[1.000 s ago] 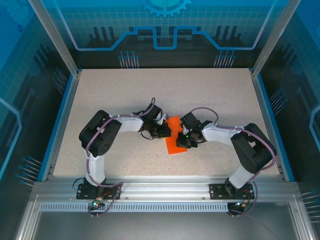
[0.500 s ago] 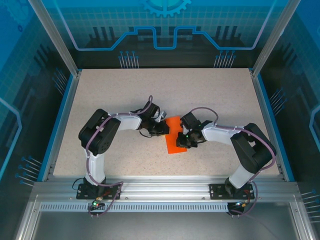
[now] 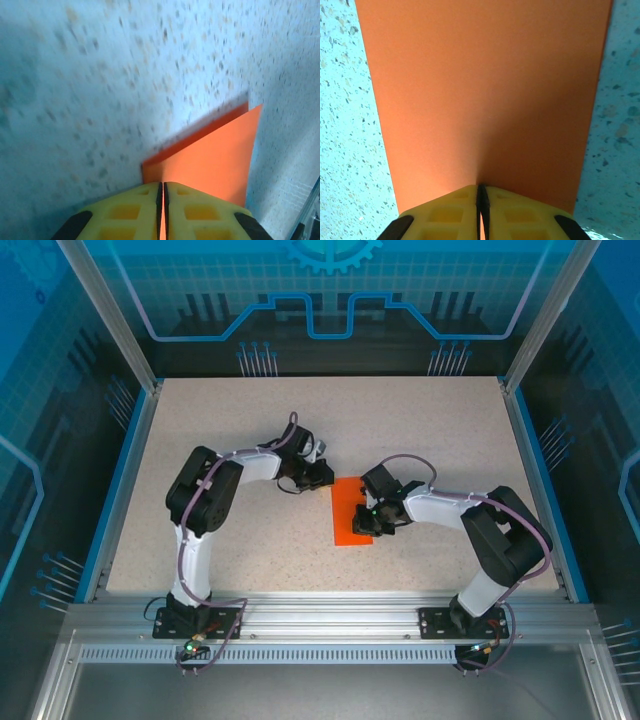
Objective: Fold a paper plane with a square sheet of paper (fold left side to right side)
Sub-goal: First fold the square sheet of paper in half at the center of the table.
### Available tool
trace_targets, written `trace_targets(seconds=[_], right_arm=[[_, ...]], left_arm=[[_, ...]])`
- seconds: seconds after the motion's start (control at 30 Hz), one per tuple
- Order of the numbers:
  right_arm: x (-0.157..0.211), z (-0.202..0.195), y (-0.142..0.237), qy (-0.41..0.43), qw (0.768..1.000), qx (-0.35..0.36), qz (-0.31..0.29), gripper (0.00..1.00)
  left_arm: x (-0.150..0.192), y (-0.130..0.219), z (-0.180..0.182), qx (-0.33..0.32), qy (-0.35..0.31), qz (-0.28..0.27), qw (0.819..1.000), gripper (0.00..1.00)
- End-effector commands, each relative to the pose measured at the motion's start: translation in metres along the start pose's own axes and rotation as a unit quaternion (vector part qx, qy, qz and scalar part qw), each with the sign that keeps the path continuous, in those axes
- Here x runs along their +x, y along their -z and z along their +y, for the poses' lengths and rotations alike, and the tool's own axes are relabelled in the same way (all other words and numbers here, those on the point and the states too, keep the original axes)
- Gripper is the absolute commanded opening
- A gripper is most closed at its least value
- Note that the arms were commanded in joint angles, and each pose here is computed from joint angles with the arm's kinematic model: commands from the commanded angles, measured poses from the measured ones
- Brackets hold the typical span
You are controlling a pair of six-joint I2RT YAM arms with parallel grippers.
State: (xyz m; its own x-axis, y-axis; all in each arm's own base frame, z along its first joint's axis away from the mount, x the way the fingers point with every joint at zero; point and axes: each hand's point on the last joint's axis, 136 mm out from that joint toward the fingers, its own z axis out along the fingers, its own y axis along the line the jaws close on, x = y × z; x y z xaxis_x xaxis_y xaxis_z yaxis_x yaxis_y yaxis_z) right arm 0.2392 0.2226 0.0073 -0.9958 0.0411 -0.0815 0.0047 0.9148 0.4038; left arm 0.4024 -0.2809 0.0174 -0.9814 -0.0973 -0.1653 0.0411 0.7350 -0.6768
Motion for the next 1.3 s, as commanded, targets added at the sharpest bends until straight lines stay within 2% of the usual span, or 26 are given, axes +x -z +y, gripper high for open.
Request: trace_targets(seconds=[0.0, 0.33, 0.53, 0.63, 0.73, 0.93, 1.0, 1.07, 1.27], right_arm=[[0.046, -0.059, -0.014, -0.025, 0.990, 0.111, 0.077, 0.12], [0.046, -0.059, -0.012, -0.028, 0.991, 0.111, 0.074, 0.12], [0.039, -0.047, -0.015, -0.042, 0.994, 0.084, 0.061, 0.13], [0.030, -0.033, -0.017, -0.052, 0.996, 0.051, 0.045, 0.13], [0.015, -0.015, -0.015, -0.060, 0.998, 0.009, 0.015, 0.14], [-0.020, 0.021, 0.005, -0.037, 0.996, -0.057, -0.057, 0.18], [-0.028, 0.026, 0.016, -0.018, 0.995, -0.056, -0.076, 0.23], [-0.035, 0.025, 0.028, -0.003, 0.994, -0.042, -0.100, 0.31], [-0.039, 0.000, 0.057, 0.001, 0.989, -0.003, -0.149, 0.54]], left_arm=[[-0.017, -0.002, 0.016, -0.028, -0.003, -0.015, 0.999, 0.13], [-0.033, 0.003, 0.021, -0.039, -0.008, -0.020, 0.999, 0.13], [-0.048, 0.035, 0.002, -0.027, -0.028, -0.050, 0.998, 0.18], [-0.051, 0.061, -0.014, -0.024, -0.043, -0.072, 0.996, 0.25], [-0.044, 0.081, -0.028, -0.015, -0.048, -0.081, 0.995, 0.32], [-0.007, 0.088, -0.032, 0.010, -0.019, -0.051, 0.998, 0.34], [0.007, 0.082, -0.033, 0.016, -0.013, -0.033, 0.999, 0.34], [0.021, 0.072, -0.034, 0.021, -0.009, -0.011, 1.000, 0.34], [0.041, 0.035, -0.041, 0.018, -0.008, 0.025, 1.000, 0.33]])
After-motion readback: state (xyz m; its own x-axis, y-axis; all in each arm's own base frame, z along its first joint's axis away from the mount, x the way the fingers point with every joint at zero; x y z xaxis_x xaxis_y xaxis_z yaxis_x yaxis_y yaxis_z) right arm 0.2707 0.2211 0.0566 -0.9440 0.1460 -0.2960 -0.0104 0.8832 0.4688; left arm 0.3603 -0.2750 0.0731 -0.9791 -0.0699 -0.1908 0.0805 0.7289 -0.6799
